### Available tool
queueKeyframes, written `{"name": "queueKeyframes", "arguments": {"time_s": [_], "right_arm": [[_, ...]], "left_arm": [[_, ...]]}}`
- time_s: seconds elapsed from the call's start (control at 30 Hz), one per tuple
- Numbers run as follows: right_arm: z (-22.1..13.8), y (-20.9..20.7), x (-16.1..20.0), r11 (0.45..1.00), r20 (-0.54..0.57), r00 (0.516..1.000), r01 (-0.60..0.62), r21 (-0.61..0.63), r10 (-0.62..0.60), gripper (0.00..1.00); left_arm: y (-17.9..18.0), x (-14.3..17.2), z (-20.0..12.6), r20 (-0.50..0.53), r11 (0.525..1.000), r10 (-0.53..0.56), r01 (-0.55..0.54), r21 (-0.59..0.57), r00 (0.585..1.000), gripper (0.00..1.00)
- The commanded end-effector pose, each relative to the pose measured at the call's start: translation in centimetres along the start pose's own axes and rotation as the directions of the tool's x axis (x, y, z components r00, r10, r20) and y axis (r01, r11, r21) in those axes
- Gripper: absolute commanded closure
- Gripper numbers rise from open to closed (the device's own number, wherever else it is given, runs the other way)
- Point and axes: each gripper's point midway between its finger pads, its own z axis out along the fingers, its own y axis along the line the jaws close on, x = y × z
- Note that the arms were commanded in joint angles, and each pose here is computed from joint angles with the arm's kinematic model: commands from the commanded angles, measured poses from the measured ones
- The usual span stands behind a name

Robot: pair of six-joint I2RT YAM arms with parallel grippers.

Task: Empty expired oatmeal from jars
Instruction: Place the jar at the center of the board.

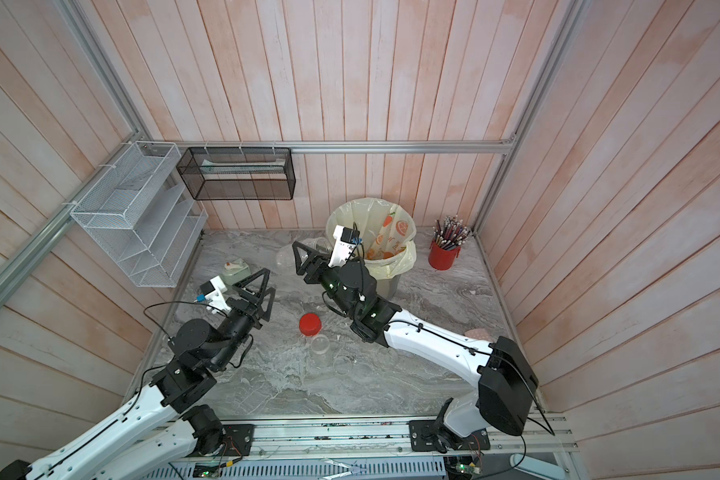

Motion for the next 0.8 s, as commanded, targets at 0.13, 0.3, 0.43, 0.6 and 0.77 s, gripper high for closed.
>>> {"name": "queueKeyframes", "arguments": {"time_s": [0.13, 0.3, 0.43, 0.6, 0.77], "right_arm": [[2.4, -2.7, 5.0, 0.972, -0.180, 0.963, 0.218, 0.085, -0.201, 0.57], [3.9, -4.7, 9.1, 0.918, -0.361, 0.869, 0.389, 0.081, -0.337, 0.57], [4.8, -6.4, 12.2, 0.863, -0.476, 0.774, 0.501, 0.058, -0.417, 0.57], [5.6, -8.5, 15.2, 0.822, -0.548, 0.700, 0.567, 0.039, -0.457, 0.58], [6.1, -10.5, 17.8, 0.767, -0.589, 0.632, 0.641, 0.031, -0.504, 0.58]], "left_arm": [[5.1, -3.3, -3.0, 0.126, 0.958, 0.208, -0.176, -0.228, 0.970, 0.00], [5.7, -4.7, -4.1, 0.137, 0.902, 0.346, -0.289, -0.320, 0.928, 0.00], [7.3, -5.4, -5.2, 0.139, 0.868, 0.398, -0.322, -0.378, 0.907, 0.00], [9.0, -5.6, -6.3, 0.132, 0.845, 0.416, -0.329, -0.422, 0.900, 0.00], [10.2, -5.6, -7.0, 0.124, 0.834, 0.421, -0.330, -0.443, 0.898, 0.00]]}}
